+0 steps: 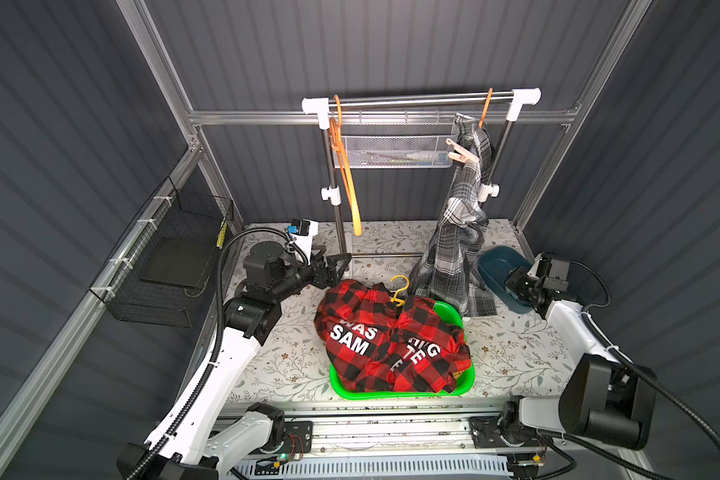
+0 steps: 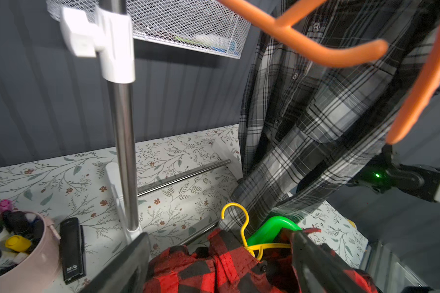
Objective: Remove the clothespins securing long-sleeve shirts to the hanger
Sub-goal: Place the clamp in the storage box, then remove the long-sleeve shirt from the hanger.
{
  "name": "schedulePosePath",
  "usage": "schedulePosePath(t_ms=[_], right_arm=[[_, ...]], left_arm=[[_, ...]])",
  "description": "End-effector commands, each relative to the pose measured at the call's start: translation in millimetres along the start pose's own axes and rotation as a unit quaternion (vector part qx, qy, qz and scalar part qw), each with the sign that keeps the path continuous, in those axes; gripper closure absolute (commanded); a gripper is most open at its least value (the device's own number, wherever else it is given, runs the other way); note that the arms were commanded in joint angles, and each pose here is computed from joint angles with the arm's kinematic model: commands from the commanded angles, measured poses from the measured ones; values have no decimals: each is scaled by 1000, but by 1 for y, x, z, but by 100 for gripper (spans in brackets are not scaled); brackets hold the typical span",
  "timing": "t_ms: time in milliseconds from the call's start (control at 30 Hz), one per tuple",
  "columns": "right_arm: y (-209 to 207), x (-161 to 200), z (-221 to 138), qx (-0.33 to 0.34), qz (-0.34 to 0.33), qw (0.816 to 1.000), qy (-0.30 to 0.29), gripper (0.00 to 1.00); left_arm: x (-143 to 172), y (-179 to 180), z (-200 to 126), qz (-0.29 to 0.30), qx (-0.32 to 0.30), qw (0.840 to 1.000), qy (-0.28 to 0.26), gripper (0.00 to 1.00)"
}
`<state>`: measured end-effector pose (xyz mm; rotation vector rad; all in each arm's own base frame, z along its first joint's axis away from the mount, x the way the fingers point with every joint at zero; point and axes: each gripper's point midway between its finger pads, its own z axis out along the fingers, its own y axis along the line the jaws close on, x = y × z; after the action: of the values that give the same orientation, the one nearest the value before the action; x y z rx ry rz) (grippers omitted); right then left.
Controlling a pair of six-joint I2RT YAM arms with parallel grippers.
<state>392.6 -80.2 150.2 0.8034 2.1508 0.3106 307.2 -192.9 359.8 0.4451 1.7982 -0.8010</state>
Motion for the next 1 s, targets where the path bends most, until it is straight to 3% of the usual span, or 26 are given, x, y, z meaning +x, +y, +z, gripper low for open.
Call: schedulePosePath(t_ms=[0, 67, 233, 333, 467, 700, 967], right_arm=[[-2, -27, 12, 13, -5, 999, -30, 92], [-7, -33, 21, 27, -1, 999, -31, 66], [0, -46, 20, 22, 5, 999, -39, 43], [16, -44, -3, -6, -1, 999, -54, 41], [52, -10, -52, -44, -49, 996, -65, 41], [97, 57, -143, -126, -97, 983, -92, 43], [131, 118, -186, -180, -207, 960, -50, 47]], left_arm=[[15, -8, 4, -24, 32, 999, 27, 15], [19, -12, 6, -36, 45, 998, 30, 16], [27, -15, 5, -65, 53, 995, 46, 19], [40, -22, 9, -99, 82, 990, 53, 22], [72, -31, 21, -131, 91, 984, 85, 24], [122, -65, 42, -123, 101, 976, 147, 24], [187, -77, 71, -107, 79, 968, 212, 26]])
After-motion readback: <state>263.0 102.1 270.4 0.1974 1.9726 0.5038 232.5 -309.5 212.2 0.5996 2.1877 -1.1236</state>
